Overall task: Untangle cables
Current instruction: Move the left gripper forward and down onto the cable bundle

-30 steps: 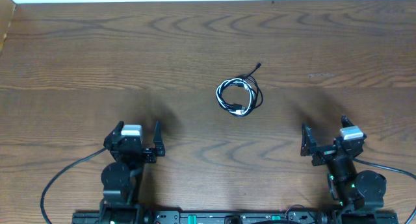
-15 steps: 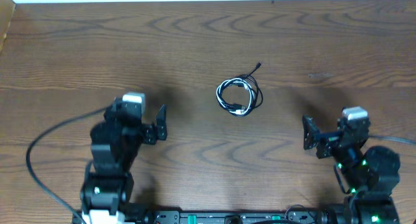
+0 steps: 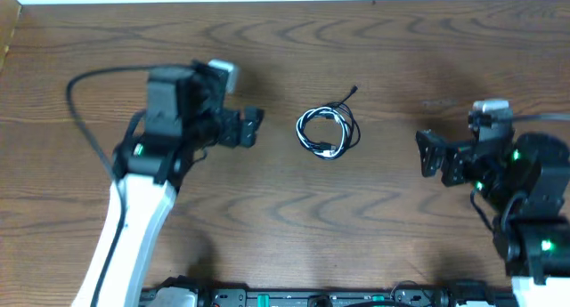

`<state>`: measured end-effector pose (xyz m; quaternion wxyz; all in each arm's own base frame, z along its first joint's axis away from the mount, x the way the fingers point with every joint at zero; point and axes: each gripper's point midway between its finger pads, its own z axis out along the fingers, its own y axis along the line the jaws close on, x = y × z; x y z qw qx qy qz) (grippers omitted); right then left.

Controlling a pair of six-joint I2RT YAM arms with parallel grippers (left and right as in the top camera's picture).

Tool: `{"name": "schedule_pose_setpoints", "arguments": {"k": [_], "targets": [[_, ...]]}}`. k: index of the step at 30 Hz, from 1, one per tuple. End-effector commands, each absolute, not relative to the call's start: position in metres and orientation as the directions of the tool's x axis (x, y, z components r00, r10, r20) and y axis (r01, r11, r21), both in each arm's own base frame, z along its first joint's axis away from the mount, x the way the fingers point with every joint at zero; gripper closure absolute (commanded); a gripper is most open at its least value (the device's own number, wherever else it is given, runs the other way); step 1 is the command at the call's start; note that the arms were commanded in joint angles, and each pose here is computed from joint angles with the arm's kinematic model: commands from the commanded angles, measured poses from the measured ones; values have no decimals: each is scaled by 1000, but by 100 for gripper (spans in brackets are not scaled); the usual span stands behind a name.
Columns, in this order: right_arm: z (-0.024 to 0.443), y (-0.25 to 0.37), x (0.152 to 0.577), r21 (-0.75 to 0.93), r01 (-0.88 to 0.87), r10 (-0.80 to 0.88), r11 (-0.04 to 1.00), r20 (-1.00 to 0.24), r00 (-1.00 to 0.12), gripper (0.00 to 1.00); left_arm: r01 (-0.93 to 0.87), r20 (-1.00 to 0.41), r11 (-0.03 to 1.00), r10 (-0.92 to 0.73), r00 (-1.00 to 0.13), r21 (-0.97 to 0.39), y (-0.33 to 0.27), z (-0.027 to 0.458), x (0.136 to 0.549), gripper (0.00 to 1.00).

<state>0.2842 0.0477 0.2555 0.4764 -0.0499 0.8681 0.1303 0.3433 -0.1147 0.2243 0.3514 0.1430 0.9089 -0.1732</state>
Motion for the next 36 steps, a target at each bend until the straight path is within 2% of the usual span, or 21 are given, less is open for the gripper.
{"name": "schedule_pose_setpoints", "arguments": {"k": [1,8,15,18,20,22,24,31,33,36], "targets": [[269,55,292,193,-241,26,951,-828,-560,1,410,-643,878,168,-747,-247,-137,225,359,2],[253,64,309,242,-263,11,934,-756,-654,1,437,-564,857,225,-794,-272,-167,191,380,2],[236,79,311,359,-264,59,895,-683,-728,1,461,-504,800,236,-831,-385,-192,167,376,2],[232,80,312,366,-263,59,893,-673,-737,3,393,-456,820,185,-871,-417,-194,151,383,0],[230,79,313,366,-259,59,894,-669,-741,4,317,-399,842,135,-907,-437,-192,135,385,8],[229,79,313,368,-257,59,894,-664,-745,7,250,-341,856,93,-935,-453,-194,119,386,21],[227,79,313,370,-255,59,894,-659,-749,8,186,-296,871,50,-954,-454,-196,105,388,28],[221,79,311,377,-243,59,894,-636,-770,11,-21,-220,934,-105,-970,-356,-199,57,397,32],[220,79,310,378,-241,59,894,-632,-772,11,-65,-209,942,-140,-968,-330,-200,46,397,39],[219,79,310,379,-240,59,894,-630,-774,12,-109,-193,948,-171,-966,-298,-201,32,396,44]]}}
